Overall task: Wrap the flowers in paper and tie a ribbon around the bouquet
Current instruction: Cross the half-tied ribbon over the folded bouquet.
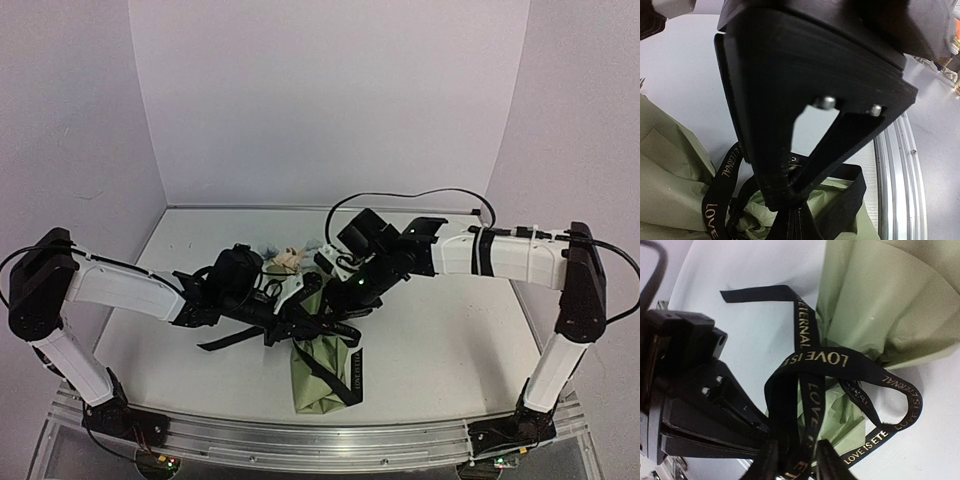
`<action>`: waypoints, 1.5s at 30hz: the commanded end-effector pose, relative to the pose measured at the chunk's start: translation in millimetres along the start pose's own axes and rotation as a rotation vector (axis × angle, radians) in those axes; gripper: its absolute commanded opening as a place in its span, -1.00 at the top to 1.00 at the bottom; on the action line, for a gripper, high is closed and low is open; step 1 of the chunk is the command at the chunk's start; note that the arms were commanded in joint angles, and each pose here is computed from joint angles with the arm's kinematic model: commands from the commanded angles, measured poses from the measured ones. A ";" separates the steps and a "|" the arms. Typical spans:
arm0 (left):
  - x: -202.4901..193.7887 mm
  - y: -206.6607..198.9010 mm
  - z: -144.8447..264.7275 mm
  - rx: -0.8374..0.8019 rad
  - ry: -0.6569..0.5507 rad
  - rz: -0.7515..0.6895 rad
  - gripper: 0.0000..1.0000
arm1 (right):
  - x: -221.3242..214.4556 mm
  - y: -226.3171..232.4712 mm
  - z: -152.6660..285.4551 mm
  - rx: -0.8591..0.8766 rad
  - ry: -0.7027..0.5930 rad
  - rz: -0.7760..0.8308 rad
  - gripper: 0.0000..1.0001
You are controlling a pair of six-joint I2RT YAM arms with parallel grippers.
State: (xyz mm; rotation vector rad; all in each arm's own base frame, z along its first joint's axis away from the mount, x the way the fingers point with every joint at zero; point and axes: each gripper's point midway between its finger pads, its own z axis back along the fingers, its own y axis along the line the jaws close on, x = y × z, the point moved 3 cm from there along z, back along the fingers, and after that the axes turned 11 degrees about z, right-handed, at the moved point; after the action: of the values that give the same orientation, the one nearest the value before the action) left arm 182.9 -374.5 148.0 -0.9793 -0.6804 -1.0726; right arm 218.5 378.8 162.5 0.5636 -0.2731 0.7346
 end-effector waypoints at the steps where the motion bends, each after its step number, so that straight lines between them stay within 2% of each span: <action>1: 23.4 0.5 6.4 0.021 -0.112 -0.004 1.00 | 9.7 4.6 27.4 -0.028 -0.151 0.026 0.07; 3: 25.2 3.5 9.6 0.046 -0.133 0.004 1.00 | 5.4 -1.1 34.5 -0.056 -0.208 0.037 -0.18; 6: 27.7 7.2 14.8 0.060 -0.157 0.019 1.00 | -0.8 -9.2 40.4 -0.084 -0.305 0.055 -0.42; 8: 29.8 10.4 18.8 0.061 -0.174 0.039 1.00 | -3.0 -12.3 43.3 -0.090 -0.362 0.065 -0.50; 13: 33.2 16.0 25.9 0.039 -0.192 0.082 1.00 | -5.3 -11.5 24.5 -0.070 -0.422 0.130 -0.50; 19: 31.8 21.0 28.5 0.008 -0.171 0.145 1.00 | -4.6 6.1 -4.6 -0.079 -0.374 0.288 -0.46; 24: 29.0 23.7 30.8 -0.010 -0.156 0.174 1.00 | -8.3 17.0 -27.9 -0.083 -0.348 0.351 -0.30; 29: 22.1 27.1 28.5 -0.021 -0.117 0.206 0.99 | -11.2 18.7 -44.3 -0.144 -0.356 0.373 -0.23; 33: 16.4 23.8 29.9 -0.051 -0.100 0.212 0.98 | -13.5 22.8 -48.3 -0.125 -0.349 0.367 -0.21; 40: 3.9 17.5 26.2 -0.111 -0.035 0.209 0.99 | -23.5 29.2 -53.6 -0.061 -0.277 0.341 -0.12; 45: -2.8 19.0 21.8 -0.123 0.000 0.199 0.99 | -32.5 26.9 -56.6 -0.061 -0.216 0.326 -0.15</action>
State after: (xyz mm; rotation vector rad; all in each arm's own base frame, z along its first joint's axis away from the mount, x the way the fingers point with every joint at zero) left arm 197.0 -344.9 141.6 -1.1070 -0.5085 -0.8923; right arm 181.6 404.1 110.6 0.5344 -0.6350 0.9760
